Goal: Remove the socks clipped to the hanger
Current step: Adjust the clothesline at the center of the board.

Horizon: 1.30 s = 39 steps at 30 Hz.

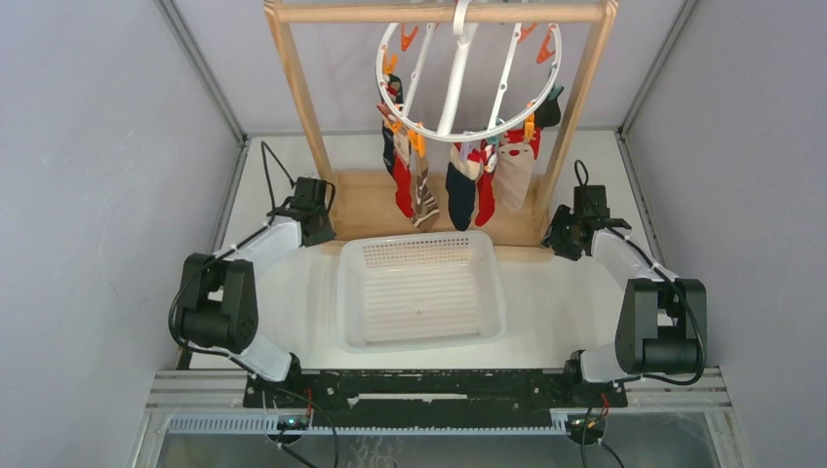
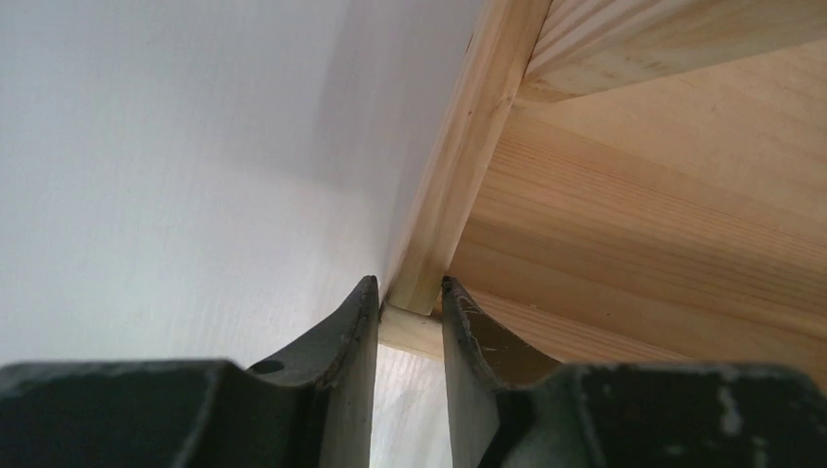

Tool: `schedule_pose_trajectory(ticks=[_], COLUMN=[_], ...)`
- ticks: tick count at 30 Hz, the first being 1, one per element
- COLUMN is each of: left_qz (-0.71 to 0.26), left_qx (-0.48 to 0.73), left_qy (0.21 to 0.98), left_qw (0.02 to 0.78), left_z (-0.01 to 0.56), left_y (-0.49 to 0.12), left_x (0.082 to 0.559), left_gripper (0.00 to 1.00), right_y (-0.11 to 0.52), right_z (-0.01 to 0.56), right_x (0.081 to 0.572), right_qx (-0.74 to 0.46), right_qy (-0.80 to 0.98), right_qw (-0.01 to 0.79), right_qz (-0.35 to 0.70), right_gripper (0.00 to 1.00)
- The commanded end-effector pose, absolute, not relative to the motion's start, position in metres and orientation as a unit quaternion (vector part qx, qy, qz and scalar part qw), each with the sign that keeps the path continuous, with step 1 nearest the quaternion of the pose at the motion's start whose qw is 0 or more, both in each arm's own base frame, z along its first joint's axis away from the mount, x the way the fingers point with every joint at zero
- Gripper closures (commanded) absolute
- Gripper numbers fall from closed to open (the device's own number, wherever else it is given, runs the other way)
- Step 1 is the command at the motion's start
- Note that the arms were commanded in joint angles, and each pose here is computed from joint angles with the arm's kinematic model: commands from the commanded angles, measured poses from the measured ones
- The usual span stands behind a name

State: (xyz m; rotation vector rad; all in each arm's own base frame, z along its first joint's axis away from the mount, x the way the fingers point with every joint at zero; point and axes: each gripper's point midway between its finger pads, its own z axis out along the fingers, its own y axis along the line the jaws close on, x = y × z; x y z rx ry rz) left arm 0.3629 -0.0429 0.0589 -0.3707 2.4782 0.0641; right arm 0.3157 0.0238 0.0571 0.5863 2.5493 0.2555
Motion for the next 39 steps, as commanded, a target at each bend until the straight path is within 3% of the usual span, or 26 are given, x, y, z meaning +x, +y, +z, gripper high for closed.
schedule_pose_trajectory(ticks=[1,8,13,18,24,25,26,27,39], left_qz=[-0.001,0.005,0.022,0.022,0.014,0.013,0.011,0.008,-0.050], left_qx=[-0.122,-0.116,-0.123,-0.127,-0.114,-0.113,-0.111,-0.110,-0.085], left_qy=[0.949,0.948,0.942,0.933,0.922,0.921,0.918,0.916,0.894], left_qw=[0.292,0.295,0.310,0.336,0.369,0.373,0.380,0.385,0.437], left_z=[0.057,0.051,0.064,0.092,0.127,0.131,0.135,0.138,0.168], left_y=[-0.064,-0.069,-0.062,-0.061,-0.065,-0.065,-0.066,-0.067,-0.086], left_x=[0.339,0.331,0.344,0.354,0.353,0.350,0.347,0.345,0.292], left_gripper=[0.68,0.67,0.58,0.39,0.28,0.21,0.04,0.01,0.00], right_y=[0.022,0.022,0.021,0.017,0.034,0.039,0.044,0.049,0.111], right_z=[0.061,0.061,0.066,0.082,0.127,0.134,0.139,0.145,0.154], right_x=[0.322,0.322,0.321,0.321,0.320,0.318,0.317,0.314,0.241], right_qx=[0.211,0.211,0.211,0.216,0.199,0.192,0.184,0.175,0.058], right_qy=[0.935,0.934,0.933,0.925,0.898,0.896,0.895,0.894,0.901], right_qw=[0.268,0.269,0.273,0.299,0.384,0.391,0.396,0.402,0.403], right_qz=[0.098,0.100,0.098,0.093,0.086,0.086,0.088,0.089,0.147], right_gripper=[0.48,0.47,0.44,0.32,0.25,0.25,0.24,0.25,0.26])
